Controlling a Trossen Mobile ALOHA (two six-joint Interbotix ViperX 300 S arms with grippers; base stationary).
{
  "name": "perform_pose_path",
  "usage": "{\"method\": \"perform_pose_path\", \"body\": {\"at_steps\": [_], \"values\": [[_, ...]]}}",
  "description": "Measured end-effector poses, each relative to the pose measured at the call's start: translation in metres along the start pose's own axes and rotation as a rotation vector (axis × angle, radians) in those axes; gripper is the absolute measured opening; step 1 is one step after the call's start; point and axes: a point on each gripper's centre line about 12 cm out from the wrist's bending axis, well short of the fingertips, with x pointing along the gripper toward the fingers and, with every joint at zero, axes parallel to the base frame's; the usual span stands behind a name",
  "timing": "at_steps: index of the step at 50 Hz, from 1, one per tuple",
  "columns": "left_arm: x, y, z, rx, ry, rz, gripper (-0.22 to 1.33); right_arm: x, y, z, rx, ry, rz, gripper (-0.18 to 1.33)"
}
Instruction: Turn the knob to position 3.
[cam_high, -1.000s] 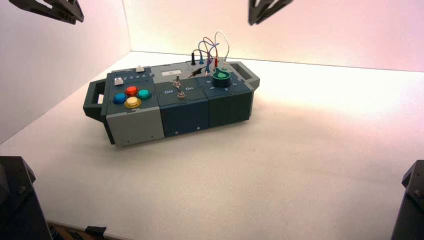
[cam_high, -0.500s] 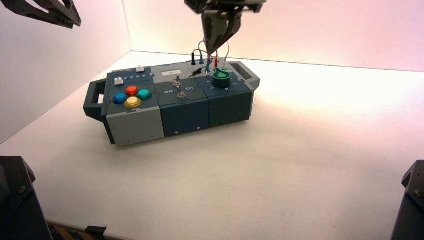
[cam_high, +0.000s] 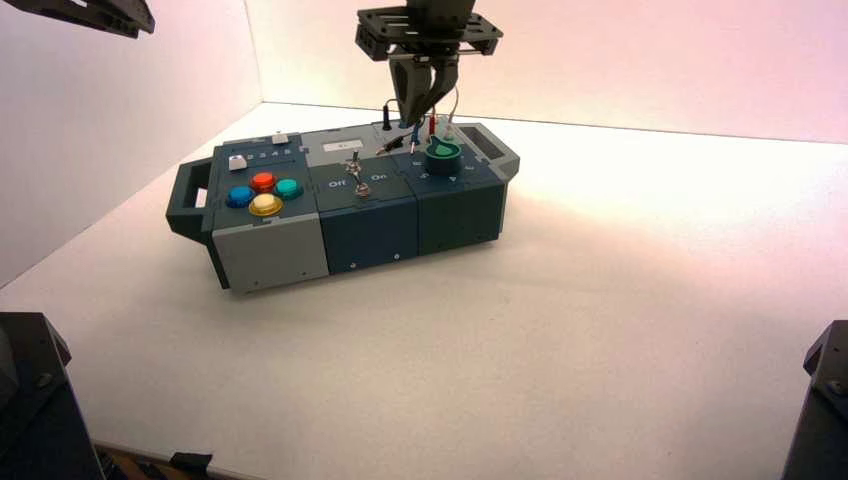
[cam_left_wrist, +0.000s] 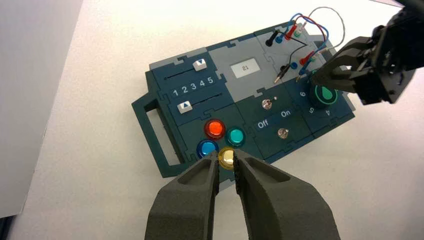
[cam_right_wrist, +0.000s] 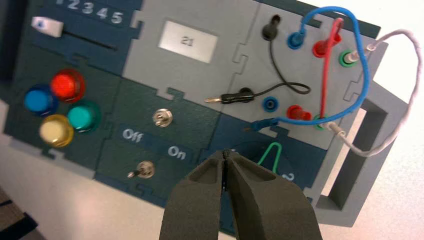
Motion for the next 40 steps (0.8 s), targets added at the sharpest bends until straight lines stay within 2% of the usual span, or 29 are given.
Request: {"method": "perform_pose_path", "body": {"at_steps": [14, 31, 40], "values": [[0.001, 0.000, 0.000, -0.008, 0.006, 0.000, 0.37, 0.007, -0.014, 0.000, 0.012, 0.019, -0.017, -0.14], [0.000, 0.000, 0.000, -0.017, 0.008, 0.000, 0.37, 0.025, -0.016, -0.004, 0.007, 0.061, -0.022, -0.14], [0.000, 0.000, -0.002, -0.020, 0.015, 0.000, 0.37, 0.028, -0.024, -0.004, 0.006, 0.066, -0.038, -0.14]]}}
